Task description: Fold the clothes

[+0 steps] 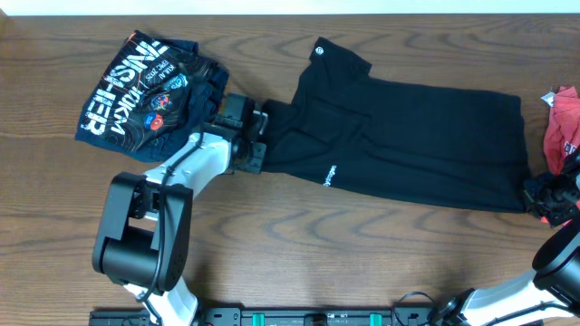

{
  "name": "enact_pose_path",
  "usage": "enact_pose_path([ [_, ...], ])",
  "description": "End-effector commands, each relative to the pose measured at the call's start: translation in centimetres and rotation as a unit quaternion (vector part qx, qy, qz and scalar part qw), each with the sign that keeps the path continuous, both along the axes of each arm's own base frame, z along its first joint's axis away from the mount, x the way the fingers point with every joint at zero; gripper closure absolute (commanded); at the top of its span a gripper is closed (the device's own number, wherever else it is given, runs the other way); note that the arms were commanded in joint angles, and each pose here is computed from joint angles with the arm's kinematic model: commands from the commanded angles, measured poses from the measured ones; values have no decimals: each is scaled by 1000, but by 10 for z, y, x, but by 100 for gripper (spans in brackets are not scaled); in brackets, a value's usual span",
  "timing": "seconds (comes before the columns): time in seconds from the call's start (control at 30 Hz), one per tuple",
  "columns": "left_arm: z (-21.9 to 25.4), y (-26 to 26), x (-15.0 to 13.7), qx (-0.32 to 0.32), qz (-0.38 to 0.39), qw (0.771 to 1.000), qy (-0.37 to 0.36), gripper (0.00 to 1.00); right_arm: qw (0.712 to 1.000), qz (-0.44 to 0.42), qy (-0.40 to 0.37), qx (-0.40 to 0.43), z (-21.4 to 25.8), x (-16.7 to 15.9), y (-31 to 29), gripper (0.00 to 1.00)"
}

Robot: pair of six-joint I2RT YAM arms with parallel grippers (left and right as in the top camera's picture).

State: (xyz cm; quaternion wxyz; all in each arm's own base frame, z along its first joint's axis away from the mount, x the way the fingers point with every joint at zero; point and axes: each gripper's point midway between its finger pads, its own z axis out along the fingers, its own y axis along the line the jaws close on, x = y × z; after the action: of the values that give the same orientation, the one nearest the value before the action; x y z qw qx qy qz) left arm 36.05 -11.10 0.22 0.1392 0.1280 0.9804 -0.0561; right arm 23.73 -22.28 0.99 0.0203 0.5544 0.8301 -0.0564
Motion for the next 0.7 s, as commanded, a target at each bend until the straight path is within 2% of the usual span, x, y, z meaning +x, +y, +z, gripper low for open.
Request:
enact_pose_path([
  [0.0, 12, 27, 1, 33, 43, 998, -15, 94, 998, 3, 34, -52, 10, -7, -22, 99],
  [0.37, 25, 32, -16, 39, 43, 998, 5, 94, 997, 9, 63, -31, 10, -20, -12, 98],
  [0.47, 24, 32, -19, 39, 42, 998, 10, 92, 998, 9, 58, -20, 9, -19, -8, 92],
  [0.53, 24, 28, -21, 29, 38, 999, 15, 83, 999, 10, 47, -7, 7, -15, -3, 78],
  [0.57, 24, 25, -22, 22, 36, 999, 19, 74, 999, 10, 42, 0, 7, -14, -1, 73],
  [0.63, 25, 20, -24, 8, 31, 999, 25, 58, 999, 11, 33, 8, 7, -10, 1, 69],
  [0.67, 26, 19, -25, 6, 31, 999, 29, 54, 999, 16, 27, 14, 8, -7, 3, 68],
])
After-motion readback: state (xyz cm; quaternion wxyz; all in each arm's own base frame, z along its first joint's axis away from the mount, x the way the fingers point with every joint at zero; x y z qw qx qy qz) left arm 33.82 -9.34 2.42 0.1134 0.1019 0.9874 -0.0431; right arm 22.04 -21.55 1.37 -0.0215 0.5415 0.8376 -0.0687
